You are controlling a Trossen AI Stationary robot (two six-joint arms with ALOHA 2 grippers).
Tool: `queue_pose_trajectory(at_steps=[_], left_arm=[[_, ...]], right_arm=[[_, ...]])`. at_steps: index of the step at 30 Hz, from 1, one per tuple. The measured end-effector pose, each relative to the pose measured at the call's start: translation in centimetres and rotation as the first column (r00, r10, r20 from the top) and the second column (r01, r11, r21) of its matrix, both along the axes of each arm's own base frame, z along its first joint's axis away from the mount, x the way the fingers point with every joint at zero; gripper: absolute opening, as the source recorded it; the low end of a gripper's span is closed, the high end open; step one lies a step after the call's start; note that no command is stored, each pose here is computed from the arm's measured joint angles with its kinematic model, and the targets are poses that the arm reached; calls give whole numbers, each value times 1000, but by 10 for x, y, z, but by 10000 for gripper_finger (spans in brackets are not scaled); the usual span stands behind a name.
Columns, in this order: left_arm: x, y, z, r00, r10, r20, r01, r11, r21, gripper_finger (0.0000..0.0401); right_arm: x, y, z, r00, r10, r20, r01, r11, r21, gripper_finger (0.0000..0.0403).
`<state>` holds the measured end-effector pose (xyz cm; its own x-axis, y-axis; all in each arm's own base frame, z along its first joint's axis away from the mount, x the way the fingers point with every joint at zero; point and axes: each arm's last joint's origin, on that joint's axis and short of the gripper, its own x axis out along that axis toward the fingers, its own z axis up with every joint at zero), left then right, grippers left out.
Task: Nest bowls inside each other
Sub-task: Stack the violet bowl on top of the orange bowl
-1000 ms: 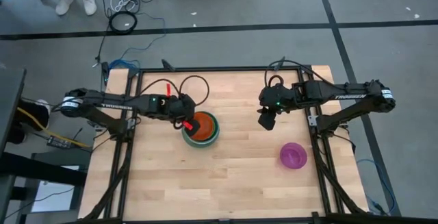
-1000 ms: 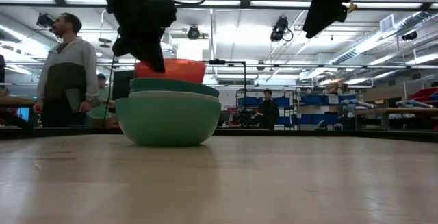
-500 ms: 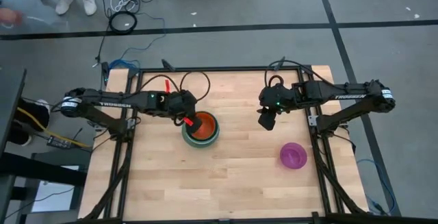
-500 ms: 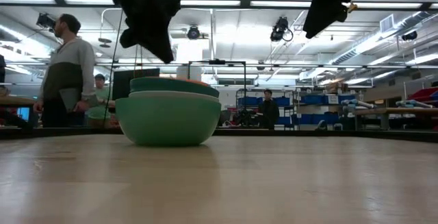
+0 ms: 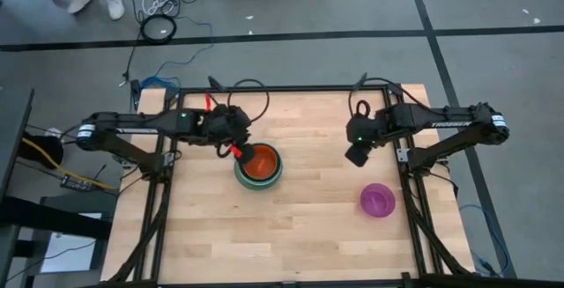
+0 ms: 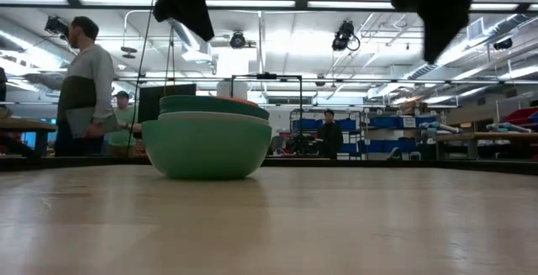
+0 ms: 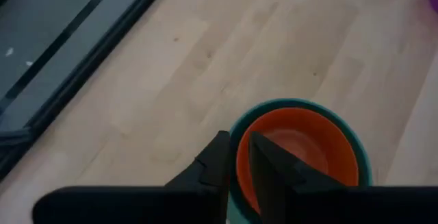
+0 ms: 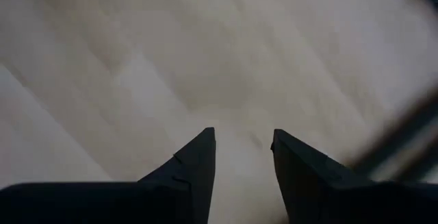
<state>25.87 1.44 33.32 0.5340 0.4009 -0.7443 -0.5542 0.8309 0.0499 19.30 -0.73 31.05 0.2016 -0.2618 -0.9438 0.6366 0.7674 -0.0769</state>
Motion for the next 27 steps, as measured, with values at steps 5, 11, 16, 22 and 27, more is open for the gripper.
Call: queue_pose_trajectory(at_steps=[5, 11, 16, 22, 27], left_arm=[[-24, -6, 13, 1000, 1, 6, -1, 1000, -3, 63], [-55, -16, 20, 997, 36, 63, -35, 999, -10, 63], [-70, -25, 19, 993, 34, 112, -30, 999, -31, 63], [-81, -32, 8, 991, 51, 124, -45, 998, -53, 63], [-82, -33, -1, 992, 67, 109, -61, 996, -58, 63]], right_arm=[[-17, 8, -3, 986, 2, -165, 15, 995, 99, 132], [-24, 31, -7, 972, 87, -220, -50, 984, 169, 132], [-28, 50, -38, 955, 156, -253, -96, 967, 234, 132], [-35, 72, -88, 933, 267, -239, -202, 943, 264, 132], [-44, 82, -106, 922, 301, -245, -257, 947, 195, 129]])
